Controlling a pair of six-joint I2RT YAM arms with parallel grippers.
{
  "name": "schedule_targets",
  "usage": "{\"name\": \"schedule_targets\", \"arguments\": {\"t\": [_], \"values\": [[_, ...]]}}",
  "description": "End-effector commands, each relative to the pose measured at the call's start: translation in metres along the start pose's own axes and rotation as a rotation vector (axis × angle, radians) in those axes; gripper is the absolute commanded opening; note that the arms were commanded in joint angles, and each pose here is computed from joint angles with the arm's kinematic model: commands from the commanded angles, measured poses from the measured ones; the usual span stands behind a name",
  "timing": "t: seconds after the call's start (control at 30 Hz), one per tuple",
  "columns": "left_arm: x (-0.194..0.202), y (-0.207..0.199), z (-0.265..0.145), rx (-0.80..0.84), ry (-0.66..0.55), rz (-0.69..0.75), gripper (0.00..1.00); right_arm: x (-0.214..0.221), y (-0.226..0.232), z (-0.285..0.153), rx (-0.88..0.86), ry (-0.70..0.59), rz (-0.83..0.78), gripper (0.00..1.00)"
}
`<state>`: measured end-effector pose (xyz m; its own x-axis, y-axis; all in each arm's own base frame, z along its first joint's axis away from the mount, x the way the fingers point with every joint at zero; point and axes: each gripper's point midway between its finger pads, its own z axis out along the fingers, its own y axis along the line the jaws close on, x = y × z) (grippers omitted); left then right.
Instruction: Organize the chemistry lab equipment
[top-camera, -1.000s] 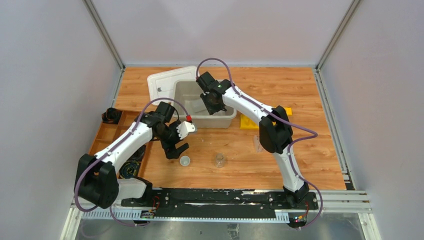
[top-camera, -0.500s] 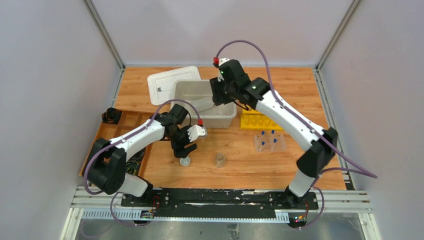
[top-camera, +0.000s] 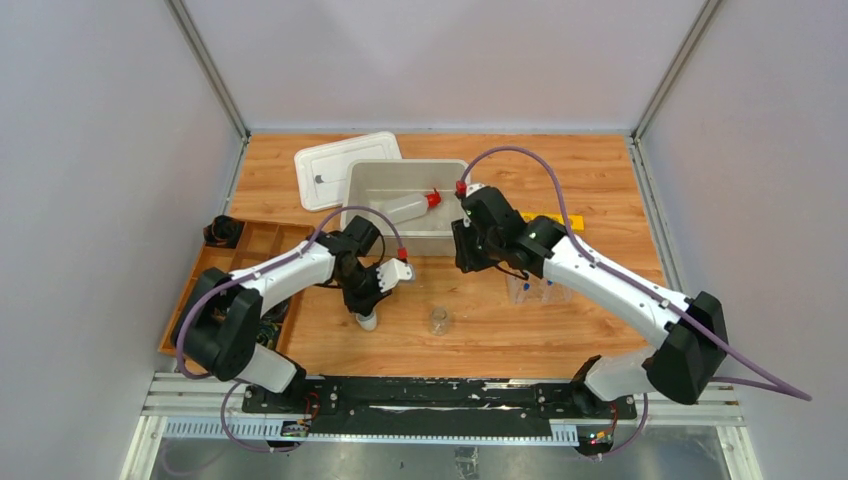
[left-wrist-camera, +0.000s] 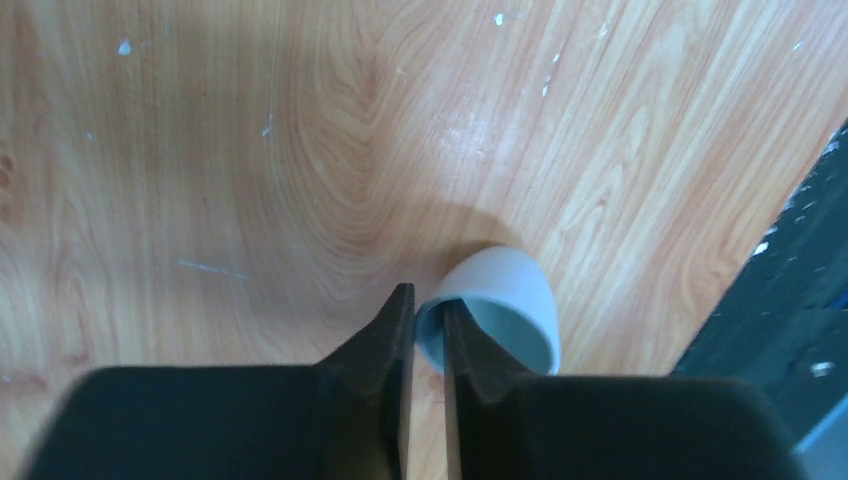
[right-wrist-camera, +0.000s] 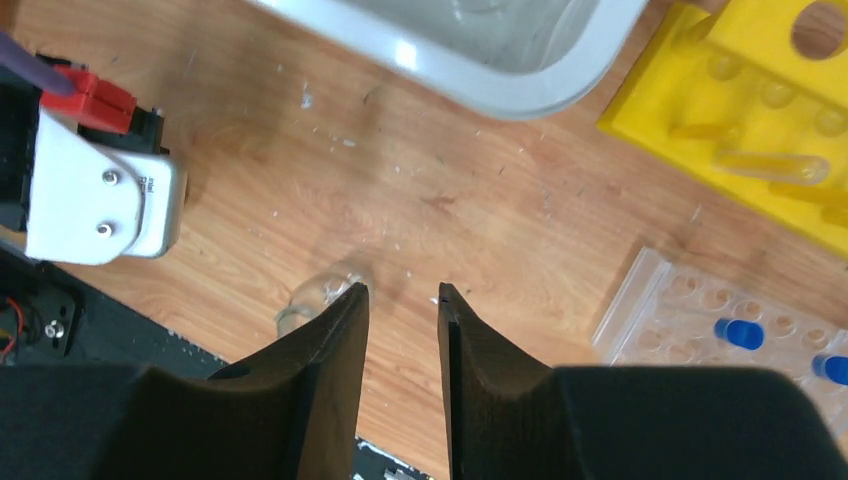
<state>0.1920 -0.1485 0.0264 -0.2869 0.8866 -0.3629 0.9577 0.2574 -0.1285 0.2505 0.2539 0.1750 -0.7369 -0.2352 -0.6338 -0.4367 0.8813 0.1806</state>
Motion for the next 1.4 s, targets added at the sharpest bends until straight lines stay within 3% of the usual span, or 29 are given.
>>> {"name": "schedule_targets", "arguments": {"t": [0.0,0.3,0.43,0.6,0.83,1.1,1.3,1.37], "values": [[-0.010,-0.004,-0.009,-0.012,-0.041,0.011,0.02,0.021,0.033,-0.009,-0.111,0.016,-0.009,0.38],[-0.035,-0.019,-0.069,-0.069,-0.152,0.023,0.00,0.066,0.069,-0.004,-0.195,0.119,-0.105,0.44],[-0.044,-0.017,-0.098,-0.127,-0.163,0.017,0.00,0.080,0.066,0.002,-0.173,0.149,-0.108,0.38],[-0.082,0.005,-0.159,-0.292,-0.254,0.030,0.00,0.094,0.059,0.014,-0.142,0.194,-0.111,0.28],[-0.121,0.059,-0.212,-0.457,-0.313,-0.076,0.00,0.104,0.056,0.027,-0.123,0.218,-0.108,0.26],[-0.139,0.133,-0.204,-0.570,-0.311,-0.167,0.00,0.118,0.054,0.041,-0.118,0.249,-0.088,0.20],[-0.146,0.175,-0.169,-0.580,-0.244,-0.174,0.00,0.122,0.054,0.046,-0.114,0.251,-0.070,0.02],[-0.146,0.190,-0.159,-0.605,-0.230,-0.178,0.00,0.121,0.055,0.046,-0.120,0.246,-0.065,0.00]]}}
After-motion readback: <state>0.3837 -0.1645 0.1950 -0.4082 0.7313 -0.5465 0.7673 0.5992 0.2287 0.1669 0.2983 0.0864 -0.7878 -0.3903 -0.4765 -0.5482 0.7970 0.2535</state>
